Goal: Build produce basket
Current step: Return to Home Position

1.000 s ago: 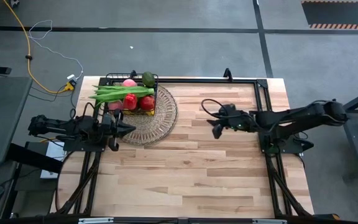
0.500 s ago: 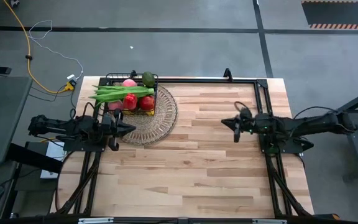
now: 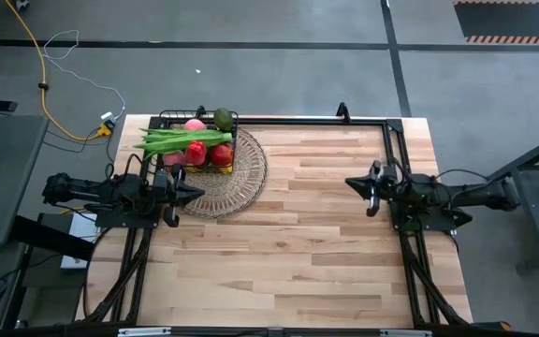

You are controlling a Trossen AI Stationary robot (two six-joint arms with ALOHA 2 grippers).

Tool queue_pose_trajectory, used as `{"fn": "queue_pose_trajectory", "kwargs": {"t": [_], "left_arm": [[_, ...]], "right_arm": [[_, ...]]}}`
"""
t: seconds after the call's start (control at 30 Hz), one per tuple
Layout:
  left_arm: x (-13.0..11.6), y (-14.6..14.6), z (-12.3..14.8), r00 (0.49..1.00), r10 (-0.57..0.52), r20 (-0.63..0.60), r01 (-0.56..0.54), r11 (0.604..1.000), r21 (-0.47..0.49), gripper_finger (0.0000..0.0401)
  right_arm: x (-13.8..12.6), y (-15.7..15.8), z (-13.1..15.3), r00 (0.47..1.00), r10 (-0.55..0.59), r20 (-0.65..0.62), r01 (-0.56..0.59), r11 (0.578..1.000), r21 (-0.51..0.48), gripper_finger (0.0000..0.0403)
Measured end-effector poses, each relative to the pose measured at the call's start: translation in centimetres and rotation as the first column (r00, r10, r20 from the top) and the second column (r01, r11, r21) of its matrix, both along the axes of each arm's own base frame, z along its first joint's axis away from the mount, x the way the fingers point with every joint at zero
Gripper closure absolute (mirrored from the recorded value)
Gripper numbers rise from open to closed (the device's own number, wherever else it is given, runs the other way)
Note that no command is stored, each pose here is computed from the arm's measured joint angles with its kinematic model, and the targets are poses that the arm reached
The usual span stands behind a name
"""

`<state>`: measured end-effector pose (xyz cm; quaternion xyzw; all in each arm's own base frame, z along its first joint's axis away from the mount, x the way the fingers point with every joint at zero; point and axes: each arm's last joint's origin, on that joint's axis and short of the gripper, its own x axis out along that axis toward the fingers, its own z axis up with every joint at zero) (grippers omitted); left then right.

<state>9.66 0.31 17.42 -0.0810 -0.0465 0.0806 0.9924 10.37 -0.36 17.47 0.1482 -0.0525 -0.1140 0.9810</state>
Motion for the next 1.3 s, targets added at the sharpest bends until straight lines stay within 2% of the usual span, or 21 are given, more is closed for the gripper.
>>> {"fn": "queue_pose_trajectory", "kwargs": {"t": [0.2,0.43,0.57,0.63,0.73,1.07,1.17,1.3], "left_arm": [[0.0,0.0,0.0,1.0,0.0,0.0,0.0,1.0,0.0,0.0398],[0.0,0.0,0.0,1.0,0.0,0.0,0.0,1.0,0.0,0.0398],[0.0,0.0,0.0,1.0,0.0,0.0,0.0,1.0,0.0,0.0398],[0.0,0.0,0.0,1.0,-0.001,0.0,0.001,1.0,0.0,0.0398],[0.0,0.0,0.0,1.0,0.0,0.0,0.0,1.0,0.0,0.0398],[0.0,0.0,0.0,1.0,0.0,0.0,0.0,1.0,0.0,0.0398],[0.0,0.0,0.0,1.0,0.0,0.0,0.0,1.0,0.0,0.0398],[0.0,0.0,0.0,1.0,0.0,0.0,0.0,1.0,0.0,0.0398]], "right_arm": [[-0.43,0.2,0.4,0.999,0.007,0.033,-0.005,0.998,-0.063,0.0402],[-0.62,0.07,-0.42,0.997,-0.021,-0.073,0.007,0.984,-0.175,0.0403],[-0.6,0.09,-0.45,0.993,-0.034,-0.113,-0.005,0.944,-0.331,0.0403],[-0.6,0.09,-0.45,0.992,-0.037,-0.119,-0.008,0.935,-0.355,0.0403],[-0.6,0.09,-0.45,0.993,-0.033,-0.114,-0.007,0.944,-0.33,0.0403],[-0.6,0.1,-0.45,0.998,-0.005,-0.066,-0.003,0.993,-0.114,0.0403],[-0.6,0.1,-0.46,0.998,-0.001,-0.058,-0.003,0.997,-0.08,0.0403],[-0.6,0.1,-0.46,0.998,-0.002,-0.058,-0.003,0.997,-0.082,0.0403]]}}
